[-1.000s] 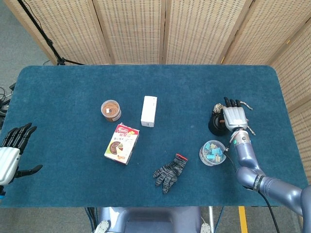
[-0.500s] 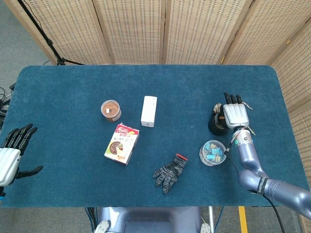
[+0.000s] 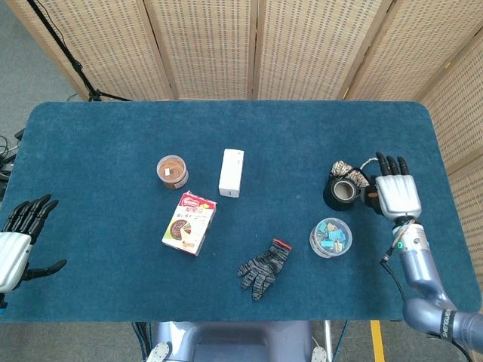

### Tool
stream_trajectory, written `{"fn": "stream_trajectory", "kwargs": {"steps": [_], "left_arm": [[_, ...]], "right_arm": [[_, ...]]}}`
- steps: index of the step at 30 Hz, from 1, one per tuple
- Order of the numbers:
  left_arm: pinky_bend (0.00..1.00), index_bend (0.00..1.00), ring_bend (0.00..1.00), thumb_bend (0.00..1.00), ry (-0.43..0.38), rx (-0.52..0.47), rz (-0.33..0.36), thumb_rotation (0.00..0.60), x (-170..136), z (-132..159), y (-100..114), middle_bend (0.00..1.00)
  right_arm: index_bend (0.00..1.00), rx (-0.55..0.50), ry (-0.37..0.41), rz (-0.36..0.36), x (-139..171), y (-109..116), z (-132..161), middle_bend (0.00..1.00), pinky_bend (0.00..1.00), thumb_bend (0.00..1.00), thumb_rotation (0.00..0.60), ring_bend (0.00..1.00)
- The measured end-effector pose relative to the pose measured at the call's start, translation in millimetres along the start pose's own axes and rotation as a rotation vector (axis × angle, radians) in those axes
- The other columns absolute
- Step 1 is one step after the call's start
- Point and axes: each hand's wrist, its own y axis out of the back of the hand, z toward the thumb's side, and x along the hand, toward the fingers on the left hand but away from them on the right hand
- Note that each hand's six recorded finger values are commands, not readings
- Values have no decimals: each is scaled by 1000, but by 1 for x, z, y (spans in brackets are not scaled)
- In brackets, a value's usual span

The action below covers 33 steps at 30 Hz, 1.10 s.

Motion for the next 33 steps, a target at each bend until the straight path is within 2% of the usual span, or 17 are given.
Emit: {"fn": "stream_trajectory", "kwargs": {"steps": [9,13,21,33], "left_arm": [[0,0,0,39,-16,11,-5,600,-6,5,-4,0],[0,0,0,39,-18,18,-11,600,-7,6,-7,0],[0,0,0,39,-12,26,-15,600,-8,6,-9,0],[0,0,0,39,-9,28,-16,600,-7,6,-9,0]], "right_arm": [[632,-23,-61,46,29,-34,-51,0,0,448,600,0],[635,-49,-71,75,34,-53,-61,0,0,448,600,0],[634,-98,-39,119,42,-84,-52,0,0,449,600,0],[630,-108,14,133,52,-96,-31,0,0,449,600,0]]}}
